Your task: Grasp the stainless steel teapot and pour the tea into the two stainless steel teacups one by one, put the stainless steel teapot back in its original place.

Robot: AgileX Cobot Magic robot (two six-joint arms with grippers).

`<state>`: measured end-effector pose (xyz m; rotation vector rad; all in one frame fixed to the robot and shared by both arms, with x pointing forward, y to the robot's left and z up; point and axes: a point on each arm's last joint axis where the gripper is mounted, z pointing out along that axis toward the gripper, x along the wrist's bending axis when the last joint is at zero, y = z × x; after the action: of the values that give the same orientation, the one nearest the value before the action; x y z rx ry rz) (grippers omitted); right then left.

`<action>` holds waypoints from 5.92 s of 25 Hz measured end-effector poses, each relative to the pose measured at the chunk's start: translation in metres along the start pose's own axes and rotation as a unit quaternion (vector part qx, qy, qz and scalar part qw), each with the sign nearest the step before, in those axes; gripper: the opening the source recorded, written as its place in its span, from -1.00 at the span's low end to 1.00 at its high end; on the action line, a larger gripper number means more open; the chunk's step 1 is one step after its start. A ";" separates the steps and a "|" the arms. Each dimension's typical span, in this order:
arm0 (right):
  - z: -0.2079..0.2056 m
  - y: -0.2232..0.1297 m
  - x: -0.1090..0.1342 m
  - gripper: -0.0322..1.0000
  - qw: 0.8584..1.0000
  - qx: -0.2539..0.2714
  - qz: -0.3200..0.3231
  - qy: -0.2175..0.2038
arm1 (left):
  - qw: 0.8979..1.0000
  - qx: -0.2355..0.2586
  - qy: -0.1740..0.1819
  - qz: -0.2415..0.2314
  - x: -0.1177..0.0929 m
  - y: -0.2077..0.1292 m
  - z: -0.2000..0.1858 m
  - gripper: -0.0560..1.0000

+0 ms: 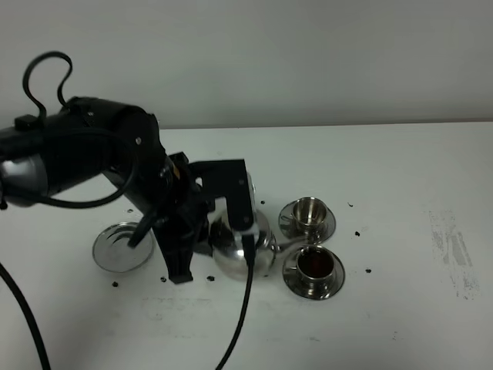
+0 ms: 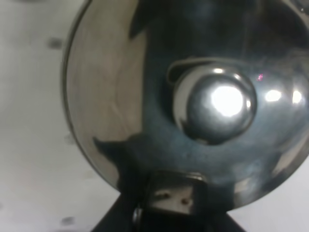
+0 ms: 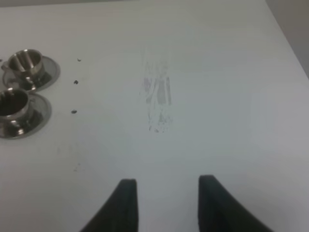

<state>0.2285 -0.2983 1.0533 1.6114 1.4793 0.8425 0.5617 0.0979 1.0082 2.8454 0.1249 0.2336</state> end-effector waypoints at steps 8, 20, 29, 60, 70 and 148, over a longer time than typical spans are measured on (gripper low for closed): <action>0.000 0.000 0.000 -0.37 1.000 0.000 0.000 0.000 | 0.998 0.043 0.047 0.005 0.072 -0.002 0.002 -0.50; 0.000 0.000 0.000 -0.37 1.000 0.000 0.000 0.000 | 0.996 0.053 0.046 0.046 0.122 0.013 0.051 -0.50; 0.000 0.000 0.000 -0.37 1.000 0.000 0.000 0.000 | 0.981 0.124 0.064 0.136 0.121 0.017 0.062 -0.50; 0.000 0.000 0.000 -0.37 1.000 0.000 0.000 0.000 | 0.960 0.126 0.129 0.217 0.122 0.047 0.048 -0.50; 0.000 0.000 0.000 -0.37 1.000 0.000 0.000 0.000 | 0.946 0.154 0.124 0.256 0.121 0.048 0.066 -0.50; 0.000 0.000 0.000 -0.37 1.000 0.000 0.000 0.000 | 0.868 0.192 0.232 0.394 0.117 0.086 0.076 -0.50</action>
<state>0.2285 -0.2983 1.0533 1.6116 1.4791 0.8426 0.6948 0.0072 0.9782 2.9766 -1.0219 1.1713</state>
